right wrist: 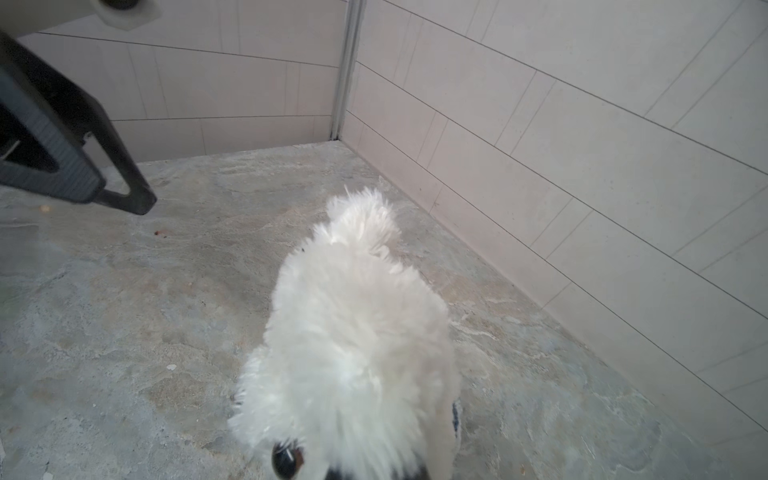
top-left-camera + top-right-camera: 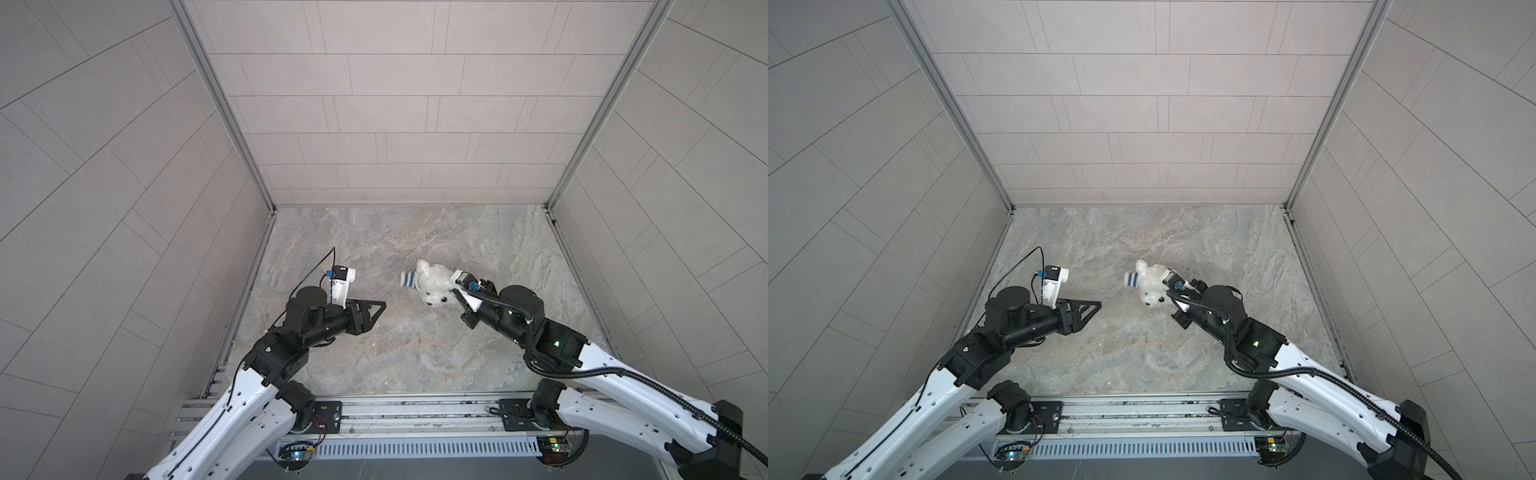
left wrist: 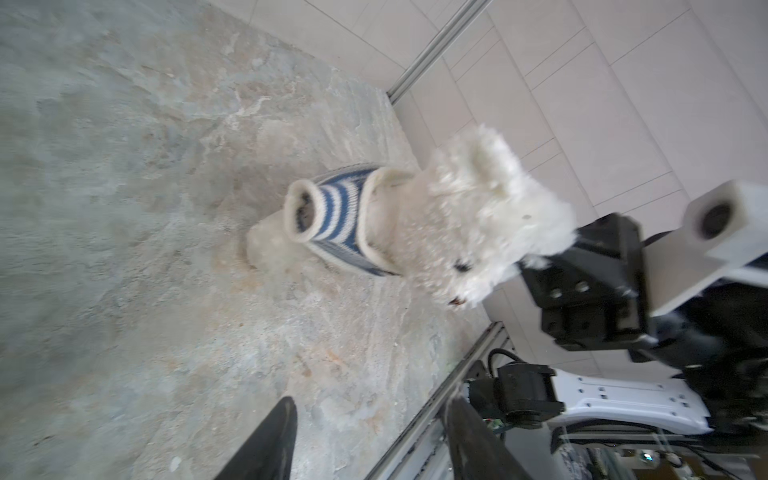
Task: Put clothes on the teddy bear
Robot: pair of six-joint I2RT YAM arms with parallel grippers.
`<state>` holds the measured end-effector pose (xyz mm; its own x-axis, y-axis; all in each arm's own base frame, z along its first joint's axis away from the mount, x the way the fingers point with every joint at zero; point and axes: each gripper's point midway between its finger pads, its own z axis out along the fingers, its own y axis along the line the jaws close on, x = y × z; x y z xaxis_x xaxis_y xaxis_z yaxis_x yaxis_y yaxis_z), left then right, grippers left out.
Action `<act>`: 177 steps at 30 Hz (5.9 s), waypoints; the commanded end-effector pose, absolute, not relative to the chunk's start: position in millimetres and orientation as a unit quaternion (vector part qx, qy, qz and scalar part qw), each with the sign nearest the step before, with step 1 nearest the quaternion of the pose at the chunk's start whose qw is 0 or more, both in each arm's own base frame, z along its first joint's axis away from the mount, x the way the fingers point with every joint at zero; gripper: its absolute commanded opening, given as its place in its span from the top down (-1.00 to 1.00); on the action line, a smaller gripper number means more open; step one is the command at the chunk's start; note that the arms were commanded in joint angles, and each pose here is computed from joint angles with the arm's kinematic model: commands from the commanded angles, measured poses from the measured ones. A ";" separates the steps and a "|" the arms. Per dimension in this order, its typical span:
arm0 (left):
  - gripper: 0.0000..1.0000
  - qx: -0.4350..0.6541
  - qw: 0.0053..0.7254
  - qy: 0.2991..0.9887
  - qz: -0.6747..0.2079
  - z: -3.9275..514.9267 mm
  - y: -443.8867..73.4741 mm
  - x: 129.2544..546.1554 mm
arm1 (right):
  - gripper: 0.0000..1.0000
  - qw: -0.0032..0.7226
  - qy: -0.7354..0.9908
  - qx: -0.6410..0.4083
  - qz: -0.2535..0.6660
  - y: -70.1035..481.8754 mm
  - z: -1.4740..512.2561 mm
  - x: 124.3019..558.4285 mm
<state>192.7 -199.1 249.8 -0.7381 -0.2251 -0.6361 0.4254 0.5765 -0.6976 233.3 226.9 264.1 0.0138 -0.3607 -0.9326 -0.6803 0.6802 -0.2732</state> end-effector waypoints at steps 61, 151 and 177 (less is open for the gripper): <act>1.00 0.288 0.530 0.698 -0.387 359.4 -218.9 185.1 | -0.01 0.577 0.656 -0.292 0.390 261.0 351.4 193.3; 1.00 0.294 0.520 0.623 -0.505 399.3 -210.2 131.7 | 1.00 0.559 0.632 -0.008 0.537 217.3 321.6 186.0; 1.00 0.296 0.548 0.570 -0.536 428.9 -199.7 108.8 | 1.00 0.518 0.726 0.144 0.430 171.6 226.8 210.4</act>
